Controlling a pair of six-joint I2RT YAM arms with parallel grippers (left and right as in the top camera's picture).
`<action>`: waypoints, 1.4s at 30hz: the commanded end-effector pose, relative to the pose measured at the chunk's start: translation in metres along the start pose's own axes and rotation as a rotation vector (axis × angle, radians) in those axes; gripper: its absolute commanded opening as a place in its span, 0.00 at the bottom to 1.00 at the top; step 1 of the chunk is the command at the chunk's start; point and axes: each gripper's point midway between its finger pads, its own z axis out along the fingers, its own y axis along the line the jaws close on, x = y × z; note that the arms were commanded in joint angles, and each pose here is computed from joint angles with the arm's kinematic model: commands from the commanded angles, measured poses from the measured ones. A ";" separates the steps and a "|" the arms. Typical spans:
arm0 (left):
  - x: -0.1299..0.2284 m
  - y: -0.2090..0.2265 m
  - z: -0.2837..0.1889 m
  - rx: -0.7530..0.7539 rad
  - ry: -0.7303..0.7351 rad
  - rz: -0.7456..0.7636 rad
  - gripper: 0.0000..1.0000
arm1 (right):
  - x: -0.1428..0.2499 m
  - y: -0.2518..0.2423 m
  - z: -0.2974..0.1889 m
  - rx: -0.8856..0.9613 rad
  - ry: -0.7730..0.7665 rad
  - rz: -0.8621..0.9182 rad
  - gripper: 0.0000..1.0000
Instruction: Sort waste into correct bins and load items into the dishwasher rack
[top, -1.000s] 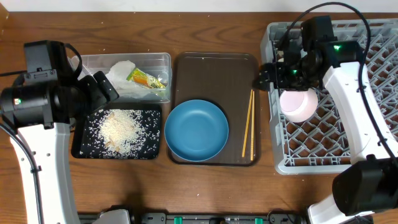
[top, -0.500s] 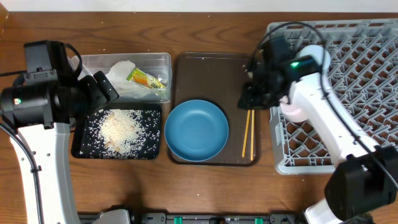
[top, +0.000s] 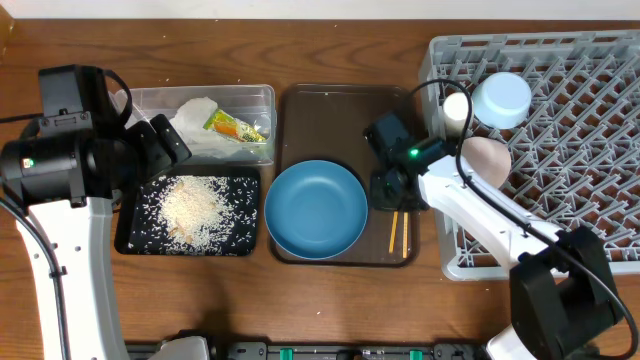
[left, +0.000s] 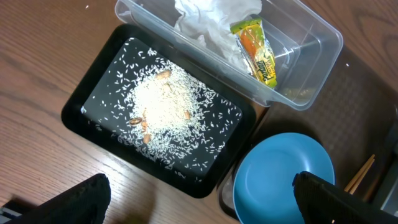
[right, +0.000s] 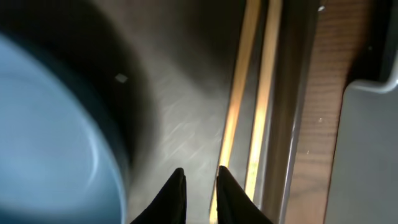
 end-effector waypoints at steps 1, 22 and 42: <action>-0.001 0.004 0.000 -0.018 -0.005 0.001 0.96 | -0.001 -0.009 0.007 0.032 -0.029 0.046 0.15; -0.001 0.004 0.001 -0.018 -0.002 0.002 0.96 | 0.013 -0.026 0.040 0.058 -0.047 0.128 0.15; -0.001 0.004 0.001 -0.019 0.000 0.002 0.96 | 0.019 -0.041 0.059 0.089 -0.097 0.163 0.01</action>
